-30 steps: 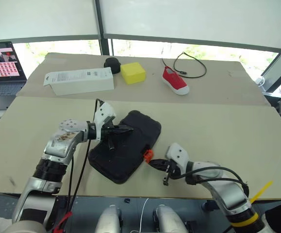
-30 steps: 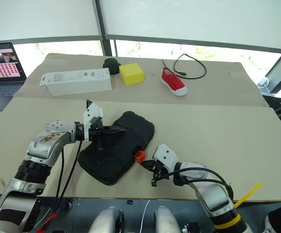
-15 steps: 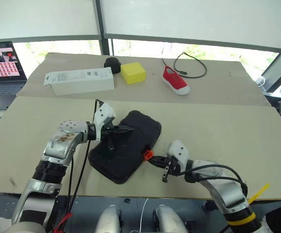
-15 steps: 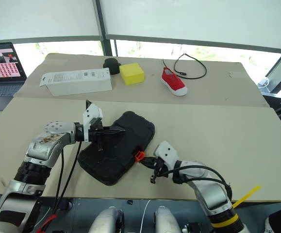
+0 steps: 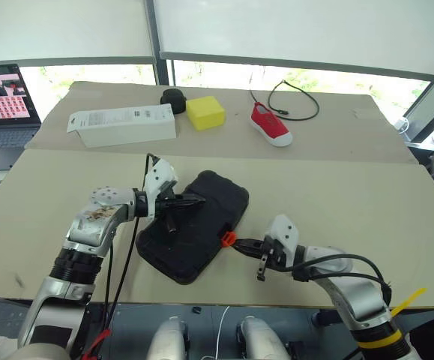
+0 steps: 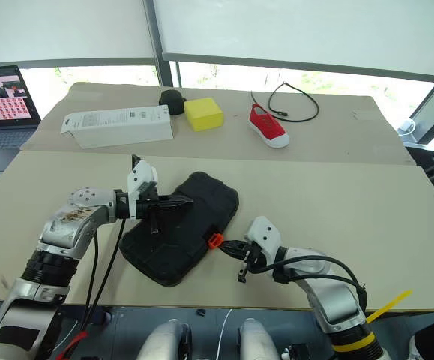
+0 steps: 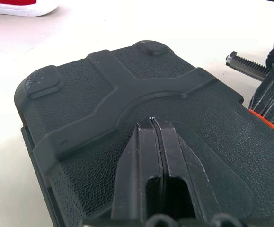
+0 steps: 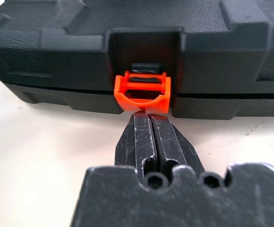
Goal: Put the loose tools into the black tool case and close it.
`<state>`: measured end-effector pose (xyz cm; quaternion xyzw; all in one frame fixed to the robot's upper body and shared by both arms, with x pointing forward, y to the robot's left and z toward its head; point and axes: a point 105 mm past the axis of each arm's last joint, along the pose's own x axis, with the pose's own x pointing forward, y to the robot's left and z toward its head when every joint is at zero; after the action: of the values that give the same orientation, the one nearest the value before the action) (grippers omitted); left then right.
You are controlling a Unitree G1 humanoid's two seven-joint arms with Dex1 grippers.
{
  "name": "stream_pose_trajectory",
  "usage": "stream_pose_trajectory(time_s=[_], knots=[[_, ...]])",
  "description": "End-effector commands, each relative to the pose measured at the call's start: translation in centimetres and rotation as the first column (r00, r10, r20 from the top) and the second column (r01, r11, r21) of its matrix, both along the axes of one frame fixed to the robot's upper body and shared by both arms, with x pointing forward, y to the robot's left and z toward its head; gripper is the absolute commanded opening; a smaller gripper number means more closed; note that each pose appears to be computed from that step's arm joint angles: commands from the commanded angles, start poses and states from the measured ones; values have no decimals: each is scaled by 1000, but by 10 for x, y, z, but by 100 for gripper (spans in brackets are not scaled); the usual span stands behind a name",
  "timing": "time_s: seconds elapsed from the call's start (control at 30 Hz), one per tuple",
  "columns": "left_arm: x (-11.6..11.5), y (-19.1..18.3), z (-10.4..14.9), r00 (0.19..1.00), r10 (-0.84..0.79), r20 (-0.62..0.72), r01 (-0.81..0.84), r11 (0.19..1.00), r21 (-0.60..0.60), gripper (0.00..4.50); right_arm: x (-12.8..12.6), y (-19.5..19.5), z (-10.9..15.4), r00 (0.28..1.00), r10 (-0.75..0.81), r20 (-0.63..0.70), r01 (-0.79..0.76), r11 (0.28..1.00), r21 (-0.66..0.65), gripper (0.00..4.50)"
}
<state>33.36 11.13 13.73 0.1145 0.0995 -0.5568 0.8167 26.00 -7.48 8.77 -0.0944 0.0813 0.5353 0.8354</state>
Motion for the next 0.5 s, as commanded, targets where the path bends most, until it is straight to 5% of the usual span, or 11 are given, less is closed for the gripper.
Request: stream_pose_trajectory(time_s=[0.03, 0.5], knots=[[-7, 0, -29, 996, 1, -88, 4, 999, 49, 3, -6, 6, 20, 998, 48, 41, -51, 997, 66, 0], [-8, -2, -34, 995, -15, -99, 21, 998, 60, 3, 8, 4, 33, 989, 1, 150, -13, 997, 77, 0]])
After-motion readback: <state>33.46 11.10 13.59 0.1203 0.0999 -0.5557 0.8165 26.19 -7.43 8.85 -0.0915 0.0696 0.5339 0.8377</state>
